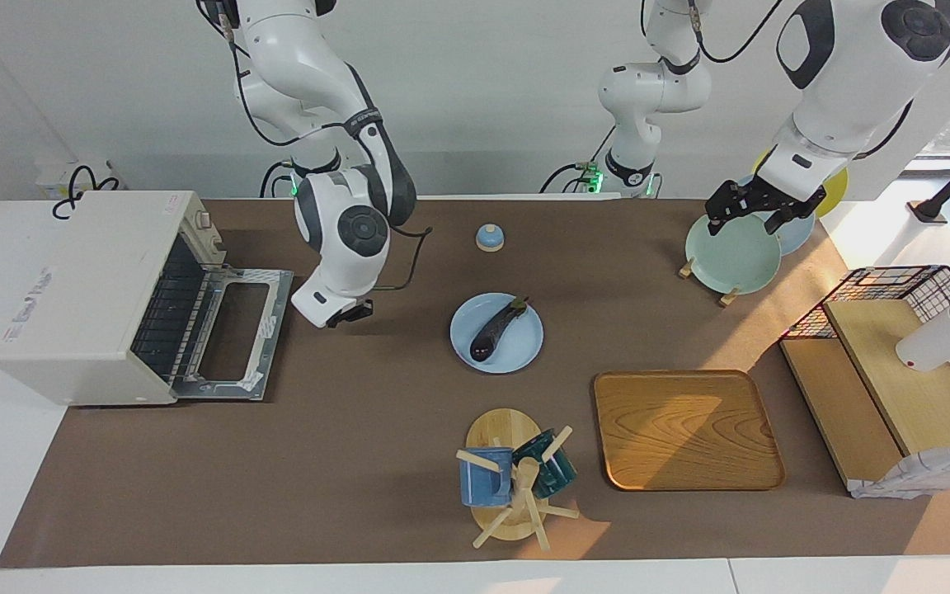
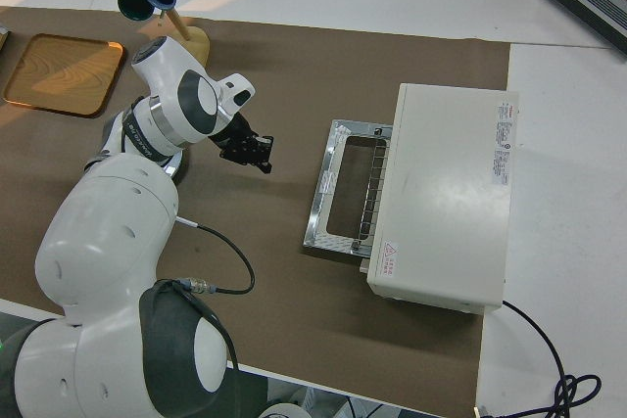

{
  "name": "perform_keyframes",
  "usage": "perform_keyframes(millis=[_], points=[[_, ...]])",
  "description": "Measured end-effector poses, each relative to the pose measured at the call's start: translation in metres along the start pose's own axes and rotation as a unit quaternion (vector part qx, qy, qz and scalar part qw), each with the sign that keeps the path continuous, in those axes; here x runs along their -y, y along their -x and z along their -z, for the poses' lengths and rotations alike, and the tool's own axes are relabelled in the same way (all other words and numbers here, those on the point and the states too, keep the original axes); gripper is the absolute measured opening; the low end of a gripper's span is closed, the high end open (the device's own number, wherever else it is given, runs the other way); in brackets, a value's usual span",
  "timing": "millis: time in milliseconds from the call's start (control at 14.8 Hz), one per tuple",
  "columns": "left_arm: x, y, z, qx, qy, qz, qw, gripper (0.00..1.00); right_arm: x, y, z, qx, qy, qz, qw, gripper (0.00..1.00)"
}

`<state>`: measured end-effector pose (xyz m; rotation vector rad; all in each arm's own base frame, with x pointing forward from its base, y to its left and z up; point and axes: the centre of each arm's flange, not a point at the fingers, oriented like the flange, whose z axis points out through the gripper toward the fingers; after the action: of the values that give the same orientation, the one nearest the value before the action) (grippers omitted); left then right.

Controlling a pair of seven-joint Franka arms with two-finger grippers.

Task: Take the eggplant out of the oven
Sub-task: 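Release the eggplant and withdraw the right gripper toward the oven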

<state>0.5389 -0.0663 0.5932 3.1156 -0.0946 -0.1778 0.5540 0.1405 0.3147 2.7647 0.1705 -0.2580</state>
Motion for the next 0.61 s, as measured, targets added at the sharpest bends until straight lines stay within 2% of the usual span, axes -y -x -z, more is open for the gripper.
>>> perform_keyframes(millis=[203, 406, 610], points=[[-0.013, -0.001, 0.001, -0.01, 0.001, -0.012, 1.0, 1.0, -0.036, 0.004, -0.033, 0.003, -0.004, 0.002, 1.0, 0.01], [-0.052, -0.005, -0.001, -0.03, 0.026, -0.04, 0.998, 1.0, -0.05, 0.01, -0.055, -0.003, -0.016, -0.005, 1.0, 0.01], [-0.107, -0.011, -0.031, -0.047, 0.039, -0.077, 0.995, 1.0, -0.056, 0.013, -0.061, -0.008, -0.016, 0.009, 1.0, 0.01]])
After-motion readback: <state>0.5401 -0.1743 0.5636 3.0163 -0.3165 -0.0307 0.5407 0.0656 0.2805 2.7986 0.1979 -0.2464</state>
